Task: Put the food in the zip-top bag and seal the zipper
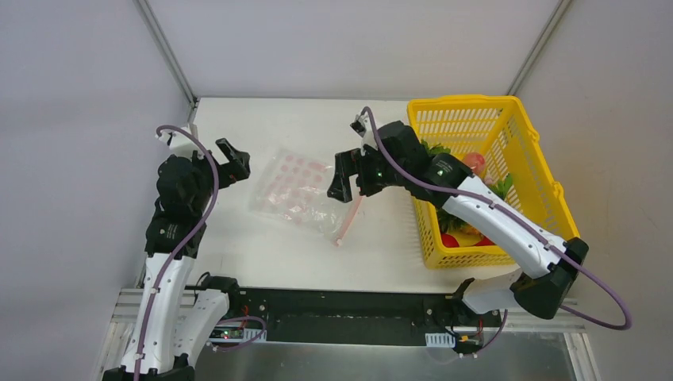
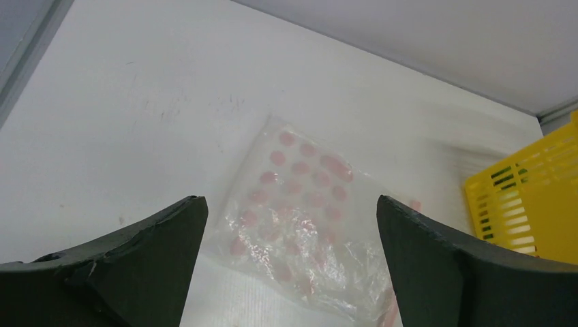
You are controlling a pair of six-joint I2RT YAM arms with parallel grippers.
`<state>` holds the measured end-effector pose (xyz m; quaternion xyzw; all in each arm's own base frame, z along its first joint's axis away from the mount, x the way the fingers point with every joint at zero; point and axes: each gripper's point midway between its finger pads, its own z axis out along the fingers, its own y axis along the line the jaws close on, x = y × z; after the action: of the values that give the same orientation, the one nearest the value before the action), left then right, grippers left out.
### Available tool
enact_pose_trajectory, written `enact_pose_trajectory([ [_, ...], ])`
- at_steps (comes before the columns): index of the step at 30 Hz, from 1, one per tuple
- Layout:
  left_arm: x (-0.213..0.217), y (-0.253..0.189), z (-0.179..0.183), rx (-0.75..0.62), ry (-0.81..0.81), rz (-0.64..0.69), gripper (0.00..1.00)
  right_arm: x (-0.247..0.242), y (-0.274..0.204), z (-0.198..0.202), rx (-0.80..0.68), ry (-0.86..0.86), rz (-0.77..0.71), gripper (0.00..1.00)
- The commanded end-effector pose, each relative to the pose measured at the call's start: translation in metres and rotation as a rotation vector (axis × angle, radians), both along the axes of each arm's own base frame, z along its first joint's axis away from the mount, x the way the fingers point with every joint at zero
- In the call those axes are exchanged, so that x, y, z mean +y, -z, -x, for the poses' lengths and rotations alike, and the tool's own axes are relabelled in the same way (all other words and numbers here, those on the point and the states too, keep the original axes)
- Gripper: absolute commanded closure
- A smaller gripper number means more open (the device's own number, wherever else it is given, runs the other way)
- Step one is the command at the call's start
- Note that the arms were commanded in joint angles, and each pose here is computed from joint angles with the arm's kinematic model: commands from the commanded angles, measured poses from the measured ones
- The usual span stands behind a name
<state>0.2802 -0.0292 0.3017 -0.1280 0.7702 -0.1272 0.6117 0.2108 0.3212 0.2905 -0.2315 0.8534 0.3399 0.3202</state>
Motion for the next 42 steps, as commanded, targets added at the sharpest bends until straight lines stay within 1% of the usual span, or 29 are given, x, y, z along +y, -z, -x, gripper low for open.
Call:
enact_pose_trajectory([
  [1, 0.023, -0.016, 0.001, -0.079, -0.159, 0.057, 0.0, -0.024, 0.015, -0.016, -0.05, 0.142, 0.044, 0.02],
  [4, 0.033, -0.008, 0.016, -0.045, -0.233, 0.09, 0.0, -0.033, 0.026, -0.018, -0.047, 0.202, 0.046, 0.02],
  [6, 0.035, 0.003, 0.029, -0.006, -0.279, 0.169, 0.0, -0.039, 0.03, -0.017, -0.056, 0.224, 0.043, 0.02],
  [7, 0.03, 0.004, 0.03, -0.025, -0.254, 0.181, 0.0, -0.042, 0.03, -0.017, -0.061, 0.235, 0.036, 0.02],
  [9, 0.009, 0.002, 0.027, -0.081, -0.118, 0.19, 0.0, -0.046, 0.026, -0.014, -0.076, 0.245, 0.007, 0.02],
  [11, -0.022, 0.004, 0.024, -0.097, 0.055, 0.225, 0.0, -0.05, 0.023, -0.012, -0.09, 0.257, -0.025, 0.02],
  [14, -0.06, 0.014, 0.02, -0.037, 0.257, 0.271, 0.0, -0.056, 0.015, -0.008, -0.109, 0.278, -0.071, 0.02],
  [15, -0.073, 0.018, 0.021, -0.011, 0.316, 0.262, 0.0, -0.057, 0.01, -0.007, -0.117, 0.281, -0.095, 0.02],
  [17, -0.093, 0.034, 0.024, 0.062, 0.387, 0.174, 0.0, -0.06, -0.001, -0.006, -0.141, 0.298, -0.14, 0.01],
  [19, -0.109, 0.052, 0.029, 0.144, 0.434, 0.037, 0.0, -0.066, -0.015, -0.007, -0.172, 0.331, -0.188, 0.01],
  [21, -0.124, 0.074, 0.032, 0.238, 0.481, -0.075, 0.04, -0.076, -0.029, -0.009, -0.207, 0.375, -0.221, 0.01],
  [23, -0.141, 0.087, 0.034, 0.285, 0.529, -0.151, 0.07, -0.091, -0.04, -0.015, -0.241, 0.465, -0.241, 0.01],
  [25, -0.155, 0.098, 0.033, 0.309, 0.543, -0.216, 0.08, -0.11, -0.048, -0.02, -0.278, 0.561, -0.256, 0.01],
  [29, -0.192, 0.118, 0.032, 0.346, 0.583, -0.301, 0.08, -0.151, -0.051, -0.028, -0.348, 0.749, -0.25, 0.01],
  [32, -0.223, 0.129, 0.031, 0.362, 0.612, -0.384, 0.1, -0.173, -0.051, -0.028, -0.376, 0.835, -0.248, 0.03],
  [38, -0.263, 0.166, 0.021, 0.461, 0.616, -0.477, 0.17, -0.201, -0.043, -0.025, -0.402, 0.932, -0.186, 0.07],
  [42, -0.281, 0.184, 0.019, 0.505, 0.626, -0.533, 0.21, -0.212, -0.043, -0.02, -0.407, 0.956, -0.2, 0.11],
])
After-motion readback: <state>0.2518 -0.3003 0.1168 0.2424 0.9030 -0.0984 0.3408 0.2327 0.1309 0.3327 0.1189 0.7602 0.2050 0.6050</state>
